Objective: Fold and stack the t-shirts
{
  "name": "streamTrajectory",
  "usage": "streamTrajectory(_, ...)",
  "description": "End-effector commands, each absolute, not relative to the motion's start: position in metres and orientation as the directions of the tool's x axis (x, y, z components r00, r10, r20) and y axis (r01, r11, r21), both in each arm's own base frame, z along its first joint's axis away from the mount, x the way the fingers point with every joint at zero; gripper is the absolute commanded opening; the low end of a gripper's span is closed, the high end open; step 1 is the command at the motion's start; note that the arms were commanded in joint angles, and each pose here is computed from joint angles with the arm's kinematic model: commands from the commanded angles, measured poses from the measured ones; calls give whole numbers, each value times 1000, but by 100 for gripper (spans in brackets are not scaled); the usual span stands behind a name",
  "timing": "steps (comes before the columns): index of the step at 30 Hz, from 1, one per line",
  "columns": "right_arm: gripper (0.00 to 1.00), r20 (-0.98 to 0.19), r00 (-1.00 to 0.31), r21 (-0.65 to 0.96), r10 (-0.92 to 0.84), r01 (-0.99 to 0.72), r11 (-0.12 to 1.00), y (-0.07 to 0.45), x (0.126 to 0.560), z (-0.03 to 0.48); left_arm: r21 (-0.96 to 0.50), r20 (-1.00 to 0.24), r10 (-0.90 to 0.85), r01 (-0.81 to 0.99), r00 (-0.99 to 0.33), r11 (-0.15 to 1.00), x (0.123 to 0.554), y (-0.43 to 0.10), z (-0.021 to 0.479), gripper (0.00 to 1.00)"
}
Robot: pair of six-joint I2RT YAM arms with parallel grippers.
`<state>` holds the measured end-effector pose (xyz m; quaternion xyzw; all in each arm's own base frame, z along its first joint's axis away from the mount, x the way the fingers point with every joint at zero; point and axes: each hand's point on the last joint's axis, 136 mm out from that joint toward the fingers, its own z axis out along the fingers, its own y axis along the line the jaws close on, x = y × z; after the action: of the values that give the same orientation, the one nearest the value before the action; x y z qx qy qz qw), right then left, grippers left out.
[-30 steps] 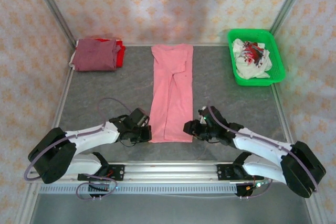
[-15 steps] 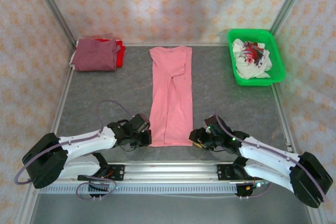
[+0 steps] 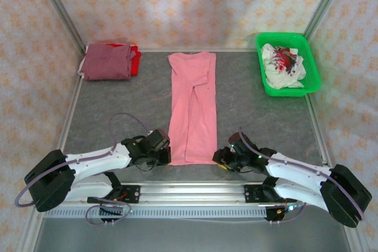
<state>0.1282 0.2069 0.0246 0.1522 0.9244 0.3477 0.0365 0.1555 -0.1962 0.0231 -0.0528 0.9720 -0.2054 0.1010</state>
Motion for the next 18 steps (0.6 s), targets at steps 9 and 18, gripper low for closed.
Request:
streamTrajectory(9, 37, 15, -946, 703, 323, 240, 669, 222, 143, 41, -372, -169, -131, -60, -977, 926, 151, -192, 14, 0)
streamTrajectory(18, 35, 16, -952, 687, 306, 232, 689, 231, 143, 40, -370, -177, -129, -56, -976, 927, 151, -190, 16, 0)
